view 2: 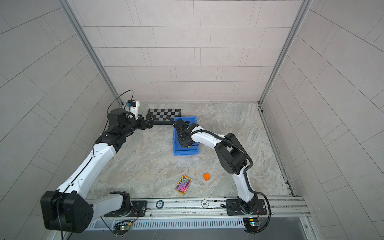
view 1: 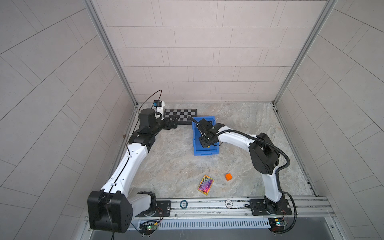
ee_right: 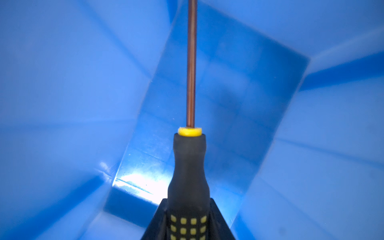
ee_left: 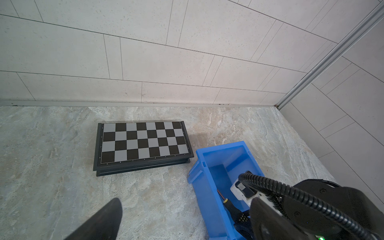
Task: Put the screwdriver in the bin
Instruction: Place the screwdriver into the bin.
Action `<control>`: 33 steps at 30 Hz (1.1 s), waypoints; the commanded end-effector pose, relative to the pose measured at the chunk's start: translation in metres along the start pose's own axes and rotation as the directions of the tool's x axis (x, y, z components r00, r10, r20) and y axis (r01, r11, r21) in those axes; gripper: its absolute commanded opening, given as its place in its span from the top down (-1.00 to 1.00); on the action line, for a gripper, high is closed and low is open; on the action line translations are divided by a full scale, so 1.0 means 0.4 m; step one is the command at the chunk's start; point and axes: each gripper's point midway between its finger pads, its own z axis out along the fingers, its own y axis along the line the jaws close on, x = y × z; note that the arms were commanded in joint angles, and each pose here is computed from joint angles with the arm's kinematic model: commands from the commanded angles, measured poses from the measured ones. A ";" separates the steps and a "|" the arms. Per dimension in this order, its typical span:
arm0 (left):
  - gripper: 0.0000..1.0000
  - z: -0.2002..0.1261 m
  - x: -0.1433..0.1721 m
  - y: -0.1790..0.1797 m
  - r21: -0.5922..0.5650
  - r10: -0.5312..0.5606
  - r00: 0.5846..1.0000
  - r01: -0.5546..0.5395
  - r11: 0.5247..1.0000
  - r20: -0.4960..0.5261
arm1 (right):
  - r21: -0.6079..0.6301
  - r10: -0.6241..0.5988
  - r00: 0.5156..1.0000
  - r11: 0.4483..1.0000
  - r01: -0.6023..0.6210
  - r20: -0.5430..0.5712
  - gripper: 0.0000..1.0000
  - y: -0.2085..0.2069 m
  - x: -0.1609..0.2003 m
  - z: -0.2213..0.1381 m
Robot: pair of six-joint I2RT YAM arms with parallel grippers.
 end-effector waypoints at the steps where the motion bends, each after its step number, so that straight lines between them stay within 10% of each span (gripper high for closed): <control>1: -0.99 -0.021 -0.039 -0.016 0.004 0.026 0.999 -0.026 1.000 0.042 | 0.035 0.002 1.000 0.999 -0.001 -0.010 0.49 0.002 0.001 0.006; 33: -0.99 -0.028 -0.043 -0.018 0.003 0.033 0.998 -0.033 0.999 0.047 | 0.075 0.004 0.999 0.997 -0.001 -0.044 0.30 -0.003 0.013 0.031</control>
